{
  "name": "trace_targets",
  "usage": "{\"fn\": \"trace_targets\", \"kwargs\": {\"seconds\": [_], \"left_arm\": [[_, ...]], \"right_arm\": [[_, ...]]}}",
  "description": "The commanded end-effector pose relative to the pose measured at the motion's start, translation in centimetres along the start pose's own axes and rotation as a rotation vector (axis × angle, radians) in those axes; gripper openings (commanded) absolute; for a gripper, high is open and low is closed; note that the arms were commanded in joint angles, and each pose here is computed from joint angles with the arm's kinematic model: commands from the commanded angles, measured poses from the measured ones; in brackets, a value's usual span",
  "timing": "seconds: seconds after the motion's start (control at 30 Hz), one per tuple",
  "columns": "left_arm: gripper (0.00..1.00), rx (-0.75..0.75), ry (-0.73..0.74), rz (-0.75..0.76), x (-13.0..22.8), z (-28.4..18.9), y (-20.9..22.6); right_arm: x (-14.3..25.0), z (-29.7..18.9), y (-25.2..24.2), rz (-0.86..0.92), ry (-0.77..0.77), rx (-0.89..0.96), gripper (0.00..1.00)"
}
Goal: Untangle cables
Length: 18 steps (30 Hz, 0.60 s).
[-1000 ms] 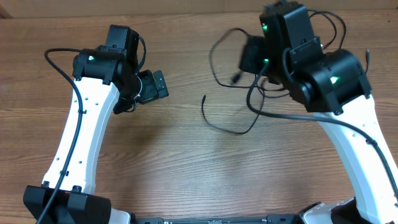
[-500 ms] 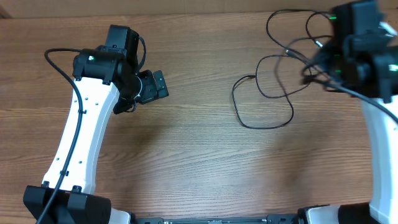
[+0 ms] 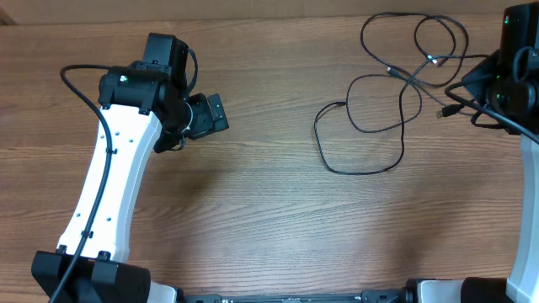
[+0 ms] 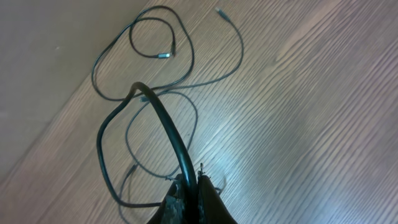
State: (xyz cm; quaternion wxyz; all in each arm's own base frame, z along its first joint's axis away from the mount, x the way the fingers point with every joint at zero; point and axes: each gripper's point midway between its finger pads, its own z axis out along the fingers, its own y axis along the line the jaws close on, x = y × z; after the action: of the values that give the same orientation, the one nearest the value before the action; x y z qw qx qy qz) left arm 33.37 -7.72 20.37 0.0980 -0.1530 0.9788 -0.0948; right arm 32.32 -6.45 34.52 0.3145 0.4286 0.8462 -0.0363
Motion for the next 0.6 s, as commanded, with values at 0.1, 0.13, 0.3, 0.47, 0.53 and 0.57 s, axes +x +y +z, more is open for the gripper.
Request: {"fn": "trace_targets", "kwargs": {"seconds": [0.1, 0.13, 0.3, 0.47, 0.53, 0.57], "left_arm": [[1.0, -0.005, 0.021, 0.023, 0.3, 0.5, 0.0], [1.0, -0.004, 0.02, 0.023, 0.3, 0.5, 0.0], [1.0, -0.001, 0.019, 0.023, 0.3, 0.5, -0.1], [1.0, -0.001, 0.019, 0.023, 0.3, 0.5, -0.1], [0.99, -0.001, 0.019, 0.023, 0.3, 0.5, -0.1], [1.0, -0.001, 0.019, 0.023, 0.3, 0.5, -0.1]], "right_arm": [[-0.6, 0.7, -0.3, -0.001, -0.027, 0.034, 0.04], [-0.1, 1.2, 0.1, -0.007, 0.003, 0.026, 0.04], [3.5, 3.8, 3.3, -0.108, 0.214, -0.075, 0.04], [8.4, 6.1, 7.7, -0.325, 0.464, -0.277, 0.04], [9.9, 7.0, 8.5, -0.383, 0.518, -0.299, 0.04], [10.6, 7.7, 8.6, -0.396, 0.541, -0.285, 0.04]]}}
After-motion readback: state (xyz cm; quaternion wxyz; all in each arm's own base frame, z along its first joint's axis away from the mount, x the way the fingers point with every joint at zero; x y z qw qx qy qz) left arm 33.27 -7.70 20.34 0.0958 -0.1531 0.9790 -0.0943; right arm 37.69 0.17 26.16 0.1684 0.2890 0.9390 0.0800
